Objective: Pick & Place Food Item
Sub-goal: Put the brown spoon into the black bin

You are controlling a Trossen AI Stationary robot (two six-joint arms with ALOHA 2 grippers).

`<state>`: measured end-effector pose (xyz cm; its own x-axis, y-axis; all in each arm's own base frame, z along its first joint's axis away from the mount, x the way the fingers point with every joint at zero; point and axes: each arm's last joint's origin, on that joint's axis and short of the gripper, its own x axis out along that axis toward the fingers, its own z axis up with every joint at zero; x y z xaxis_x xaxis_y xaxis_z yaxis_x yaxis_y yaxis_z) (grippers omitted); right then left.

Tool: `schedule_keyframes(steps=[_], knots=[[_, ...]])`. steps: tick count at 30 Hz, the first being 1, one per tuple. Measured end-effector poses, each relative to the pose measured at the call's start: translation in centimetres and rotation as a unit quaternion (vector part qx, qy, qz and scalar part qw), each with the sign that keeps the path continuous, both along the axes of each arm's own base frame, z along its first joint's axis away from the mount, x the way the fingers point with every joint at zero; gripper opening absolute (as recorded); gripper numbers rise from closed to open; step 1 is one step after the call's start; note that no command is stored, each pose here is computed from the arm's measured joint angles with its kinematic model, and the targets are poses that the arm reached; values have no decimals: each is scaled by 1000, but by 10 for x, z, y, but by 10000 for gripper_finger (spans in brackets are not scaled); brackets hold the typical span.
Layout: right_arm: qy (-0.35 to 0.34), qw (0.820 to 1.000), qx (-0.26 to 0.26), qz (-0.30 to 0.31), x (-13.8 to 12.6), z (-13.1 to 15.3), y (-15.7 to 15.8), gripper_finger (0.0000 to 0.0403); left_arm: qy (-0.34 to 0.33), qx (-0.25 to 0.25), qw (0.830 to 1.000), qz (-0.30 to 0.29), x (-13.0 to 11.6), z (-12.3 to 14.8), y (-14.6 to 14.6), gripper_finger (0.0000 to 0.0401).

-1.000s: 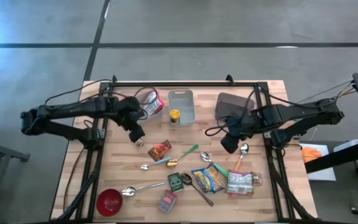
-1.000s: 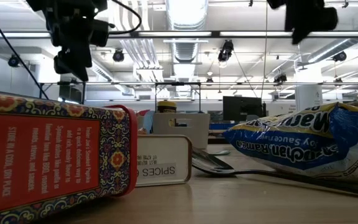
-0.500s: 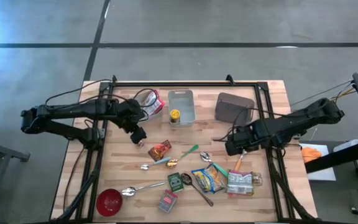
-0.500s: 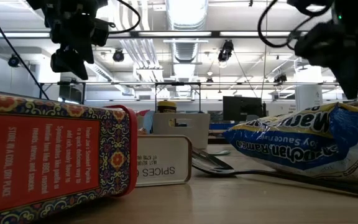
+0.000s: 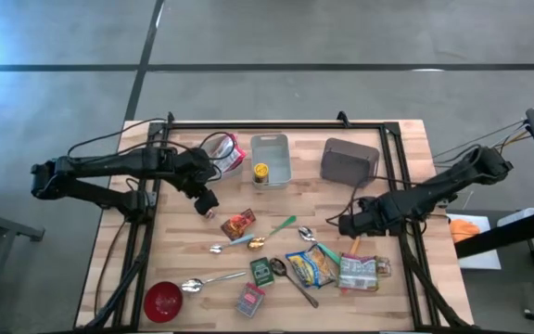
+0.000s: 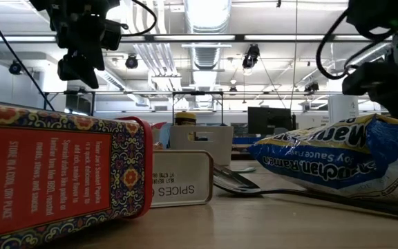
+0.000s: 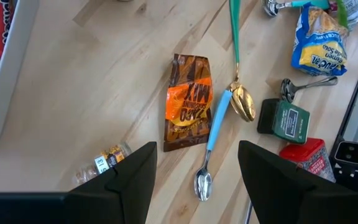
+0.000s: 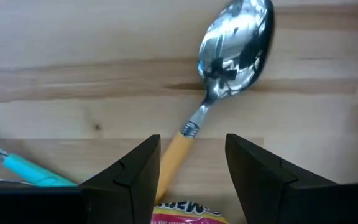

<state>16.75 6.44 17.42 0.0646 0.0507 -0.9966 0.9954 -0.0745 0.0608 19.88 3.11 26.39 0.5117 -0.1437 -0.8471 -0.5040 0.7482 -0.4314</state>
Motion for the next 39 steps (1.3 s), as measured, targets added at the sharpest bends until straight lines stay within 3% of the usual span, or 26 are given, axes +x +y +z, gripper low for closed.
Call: schedule_keyframes(steps=[5, 18, 22, 27, 34, 39], knots=[[-21, 1000, 10, -18, 1, -9, 2, 178, 0, 0, 1000, 0, 0, 0, 0, 228], [28, 999, -39, -25, -1, -38, -1, 174, -14, 2, 1000, 0, 2, 8, 0, 228], [36, 998, -43, -16, 2, -44, 0, 130, -19, 3, 1000, 0, 2, 11, 0, 228], [24, 998, -60, 23, 10, -42, 2, 27, -20, 4, 1000, 0, 3, 12, 1, 228], [-28, 995, -94, 35, 17, -28, 2, 8, -19, 4, 1000, 3, 3, 12, 1, 228], [-78, 984, -151, 53, 22, -2, -1, 8, -27, 6, 1000, 3, 4, 17, 1, 228]])
